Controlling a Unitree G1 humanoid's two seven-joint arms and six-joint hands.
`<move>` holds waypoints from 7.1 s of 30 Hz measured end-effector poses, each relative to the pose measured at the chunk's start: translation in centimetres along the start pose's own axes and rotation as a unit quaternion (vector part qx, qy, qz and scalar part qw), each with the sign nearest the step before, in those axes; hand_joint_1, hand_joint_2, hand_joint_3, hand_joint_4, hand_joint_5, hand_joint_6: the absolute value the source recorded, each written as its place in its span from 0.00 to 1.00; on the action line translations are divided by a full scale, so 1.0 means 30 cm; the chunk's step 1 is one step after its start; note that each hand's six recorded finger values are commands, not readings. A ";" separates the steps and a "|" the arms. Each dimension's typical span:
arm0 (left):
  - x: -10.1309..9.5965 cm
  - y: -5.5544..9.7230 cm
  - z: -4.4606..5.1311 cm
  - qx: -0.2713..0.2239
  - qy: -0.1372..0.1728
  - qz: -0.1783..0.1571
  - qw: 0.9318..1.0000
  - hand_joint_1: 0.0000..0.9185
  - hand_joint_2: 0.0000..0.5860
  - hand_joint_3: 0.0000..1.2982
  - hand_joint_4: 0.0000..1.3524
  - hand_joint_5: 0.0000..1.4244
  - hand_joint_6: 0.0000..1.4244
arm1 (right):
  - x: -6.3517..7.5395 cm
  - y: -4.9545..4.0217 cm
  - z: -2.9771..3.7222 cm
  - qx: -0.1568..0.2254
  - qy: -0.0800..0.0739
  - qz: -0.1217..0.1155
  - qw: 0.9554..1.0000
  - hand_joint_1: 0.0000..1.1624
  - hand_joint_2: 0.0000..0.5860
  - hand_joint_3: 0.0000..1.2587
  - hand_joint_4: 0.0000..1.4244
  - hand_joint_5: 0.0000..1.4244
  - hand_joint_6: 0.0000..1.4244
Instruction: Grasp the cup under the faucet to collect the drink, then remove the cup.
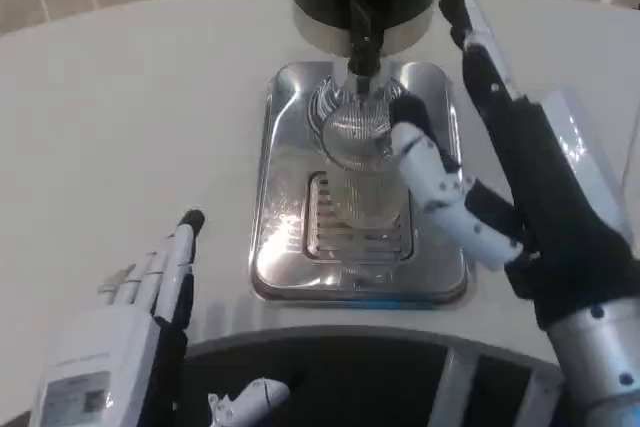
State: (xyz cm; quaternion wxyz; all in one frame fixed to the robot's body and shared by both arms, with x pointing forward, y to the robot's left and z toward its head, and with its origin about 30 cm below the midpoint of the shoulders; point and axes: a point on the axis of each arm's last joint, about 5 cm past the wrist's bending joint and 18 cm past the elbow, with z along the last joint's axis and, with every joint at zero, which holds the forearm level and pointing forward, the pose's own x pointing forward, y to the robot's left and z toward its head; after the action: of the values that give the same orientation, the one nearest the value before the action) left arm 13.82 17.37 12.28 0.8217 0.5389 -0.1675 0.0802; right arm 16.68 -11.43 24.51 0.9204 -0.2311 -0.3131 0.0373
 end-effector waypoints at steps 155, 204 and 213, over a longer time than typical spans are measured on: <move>0.384 -0.166 0.049 -0.063 -0.067 -0.012 0.996 0.14 0.09 0.00 0.00 0.00 0.03 | -0.199 -0.173 -0.149 -0.342 0.060 0.058 0.936 0.62 0.67 0.00 0.00 0.00 0.00; 0.538 -0.284 0.159 -0.204 -0.053 0.037 0.977 0.43 0.12 0.00 0.00 0.15 0.22 | -0.422 -0.172 -0.126 -0.358 0.147 0.189 0.903 0.66 0.49 0.00 0.00 0.00 0.00; 0.548 -0.291 0.171 -0.176 -0.066 0.040 0.981 0.51 0.13 0.04 0.08 0.35 0.56 | -0.409 -0.171 -0.126 -0.353 0.152 0.189 0.904 0.66 0.49 0.00 0.00 0.00 0.00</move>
State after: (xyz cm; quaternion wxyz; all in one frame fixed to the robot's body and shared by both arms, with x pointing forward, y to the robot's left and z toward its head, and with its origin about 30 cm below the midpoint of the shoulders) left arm 30.88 8.33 12.59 0.8869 0.3830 -0.2539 0.0469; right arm 8.72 -20.13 17.32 0.7904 -0.5989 -0.1130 0.0617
